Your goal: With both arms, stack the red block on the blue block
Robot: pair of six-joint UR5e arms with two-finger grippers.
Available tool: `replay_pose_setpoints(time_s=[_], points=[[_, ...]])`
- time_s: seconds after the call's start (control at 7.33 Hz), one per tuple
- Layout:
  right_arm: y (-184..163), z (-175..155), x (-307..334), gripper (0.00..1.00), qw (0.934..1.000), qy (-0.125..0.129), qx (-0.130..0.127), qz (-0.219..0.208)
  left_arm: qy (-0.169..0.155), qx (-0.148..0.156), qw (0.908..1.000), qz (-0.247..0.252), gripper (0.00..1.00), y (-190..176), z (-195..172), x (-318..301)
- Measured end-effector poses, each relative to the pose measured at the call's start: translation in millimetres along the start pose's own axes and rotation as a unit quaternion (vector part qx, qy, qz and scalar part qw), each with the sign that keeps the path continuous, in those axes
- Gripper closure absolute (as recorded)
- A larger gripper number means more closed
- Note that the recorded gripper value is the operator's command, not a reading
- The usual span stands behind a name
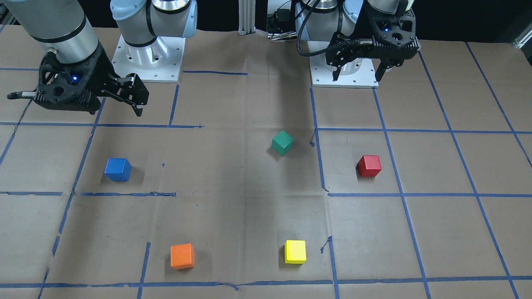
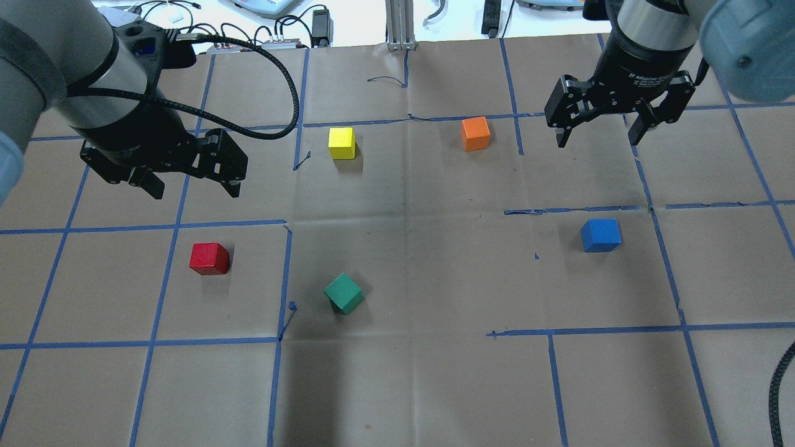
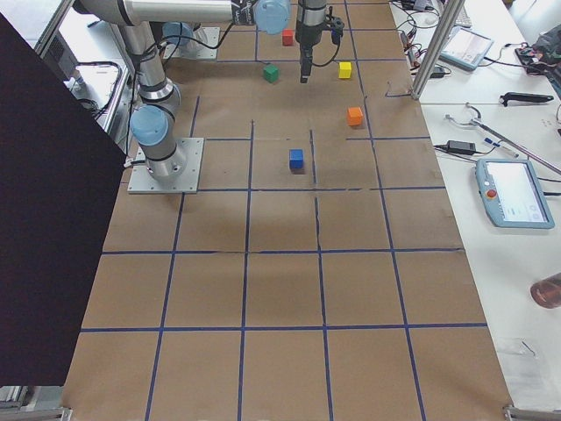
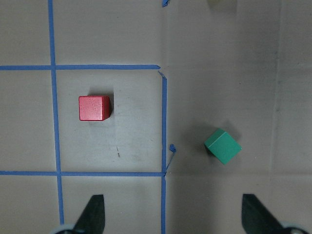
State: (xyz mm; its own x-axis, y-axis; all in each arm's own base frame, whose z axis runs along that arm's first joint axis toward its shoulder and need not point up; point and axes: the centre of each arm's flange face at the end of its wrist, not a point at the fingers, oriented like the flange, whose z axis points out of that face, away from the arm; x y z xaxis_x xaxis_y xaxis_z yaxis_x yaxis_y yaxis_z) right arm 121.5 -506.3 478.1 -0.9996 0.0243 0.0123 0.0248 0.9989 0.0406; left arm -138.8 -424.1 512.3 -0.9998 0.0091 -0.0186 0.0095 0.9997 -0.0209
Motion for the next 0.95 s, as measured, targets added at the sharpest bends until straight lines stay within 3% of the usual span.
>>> replay_pose_setpoints(time_s=[0.95], points=[[-0.1, -0.3, 0.0, 0.0, 1.0, 0.0, 0.0, 0.0, 0.003, 0.004, 1.0, -0.006, 0.0, 5.5, -4.2, 0.7]])
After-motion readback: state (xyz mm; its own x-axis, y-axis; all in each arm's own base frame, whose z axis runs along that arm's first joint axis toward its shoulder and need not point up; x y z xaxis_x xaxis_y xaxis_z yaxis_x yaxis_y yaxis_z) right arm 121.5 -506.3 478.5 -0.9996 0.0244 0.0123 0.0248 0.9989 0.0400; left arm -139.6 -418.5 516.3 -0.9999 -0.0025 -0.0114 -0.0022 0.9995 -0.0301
